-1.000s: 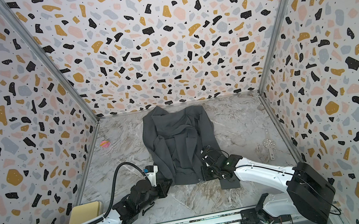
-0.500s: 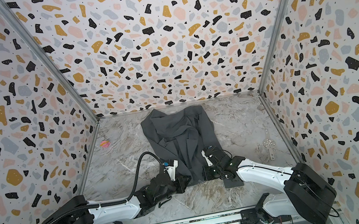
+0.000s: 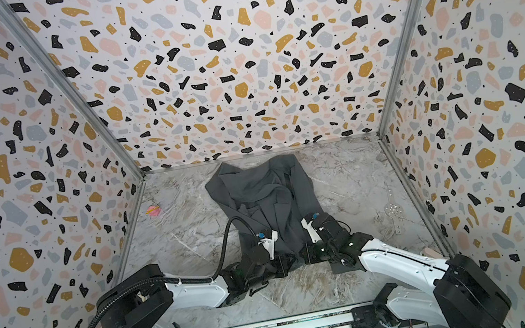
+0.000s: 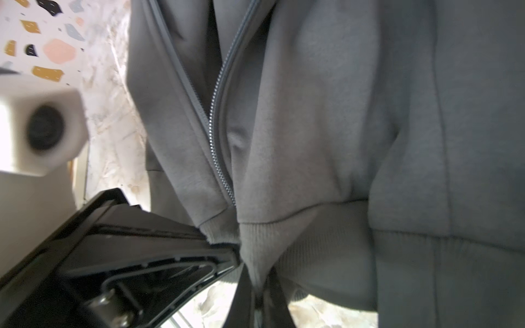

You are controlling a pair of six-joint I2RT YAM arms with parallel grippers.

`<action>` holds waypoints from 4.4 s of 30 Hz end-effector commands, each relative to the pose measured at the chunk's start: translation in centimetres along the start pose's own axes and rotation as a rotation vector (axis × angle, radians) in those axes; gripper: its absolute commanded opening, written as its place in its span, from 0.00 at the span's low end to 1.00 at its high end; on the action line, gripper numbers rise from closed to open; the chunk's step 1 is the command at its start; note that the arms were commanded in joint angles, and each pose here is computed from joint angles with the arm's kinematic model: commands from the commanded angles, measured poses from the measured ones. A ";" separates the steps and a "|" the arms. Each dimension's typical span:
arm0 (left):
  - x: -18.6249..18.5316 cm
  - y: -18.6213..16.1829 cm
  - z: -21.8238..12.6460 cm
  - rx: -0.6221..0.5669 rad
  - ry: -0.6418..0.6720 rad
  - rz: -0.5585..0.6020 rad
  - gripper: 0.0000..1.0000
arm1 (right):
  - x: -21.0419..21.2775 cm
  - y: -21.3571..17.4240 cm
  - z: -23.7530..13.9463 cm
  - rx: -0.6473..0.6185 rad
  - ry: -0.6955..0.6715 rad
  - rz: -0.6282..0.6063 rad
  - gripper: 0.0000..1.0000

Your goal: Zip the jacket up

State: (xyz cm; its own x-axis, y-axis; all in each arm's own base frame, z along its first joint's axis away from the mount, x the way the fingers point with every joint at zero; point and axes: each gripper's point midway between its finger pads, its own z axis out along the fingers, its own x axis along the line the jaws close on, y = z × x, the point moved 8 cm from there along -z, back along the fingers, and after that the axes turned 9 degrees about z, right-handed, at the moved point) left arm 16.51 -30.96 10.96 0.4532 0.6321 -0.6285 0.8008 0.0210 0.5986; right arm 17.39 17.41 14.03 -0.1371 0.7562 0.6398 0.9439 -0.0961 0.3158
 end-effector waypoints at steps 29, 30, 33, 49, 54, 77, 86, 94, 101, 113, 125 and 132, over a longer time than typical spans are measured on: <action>-0.2 -0.2 1.4 -0.010 -0.020 0.017 0.00 | 2.1 1.3 2.2 0.237 -0.204 -0.165 0.38; -0.2 -0.2 1.4 -0.011 -0.020 0.021 0.00 | 2.2 1.2 2.4 0.243 -0.208 -0.173 0.33; -0.3 0.0 1.1 -0.019 -0.018 0.035 0.00 | 2.6 1.1 2.5 0.243 -0.202 -0.182 0.15; 0.8 0.9 -6.2 -0.221 -0.051 0.164 0.00 | 3.7 2.4 -0.3 0.026 0.142 -0.177 0.00; 1.2 1.5 -9.0 -0.315 -0.059 0.190 0.00 | 4.5 3.6 -1.3 -0.045 0.224 -0.195 0.00; 0.2 3.5 -15.2 -0.651 -0.284 0.178 0.00 | 7.4 2.9 -1.2 -0.072 0.688 -0.393 0.00; -0.3 4.4 -15.8 -0.695 -0.291 0.260 0.00 | 7.6 3.6 -2.7 -0.163 0.695 -0.434 0.00; -1.5 5.0 -16.0 -0.721 -0.351 0.307 0.00 | 8.6 3.3 -2.8 -0.094 0.885 -0.455 0.00; -2.1 5.3 -15.3 -0.706 -0.370 0.356 0.00 | 9.1 3.7 -2.6 -0.078 0.908 -0.470 0.00; -1.7 5.6 -15.3 -0.752 -0.330 0.360 0.00 | 9.5 3.6 -3.1 -0.075 0.955 -0.489 0.00; -1.6 5.4 -15.6 -0.771 -0.350 0.354 0.00 | 9.8 3.8 -3.4 -0.077 0.980 -0.487 0.00; -1.3 5.1 -15.5 -0.759 -0.352 0.347 0.00 | 10.0 3.9 -3.7 -0.085 0.997 -0.481 0.00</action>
State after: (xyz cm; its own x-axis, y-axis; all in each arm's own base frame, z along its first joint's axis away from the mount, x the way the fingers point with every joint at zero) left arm 14.26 -20.17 21.11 0.7867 0.4600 -0.4116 0.2364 0.3915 0.8893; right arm 18.82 22.11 22.16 -0.6403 -0.0634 0.7655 0.7662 0.0167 0.6423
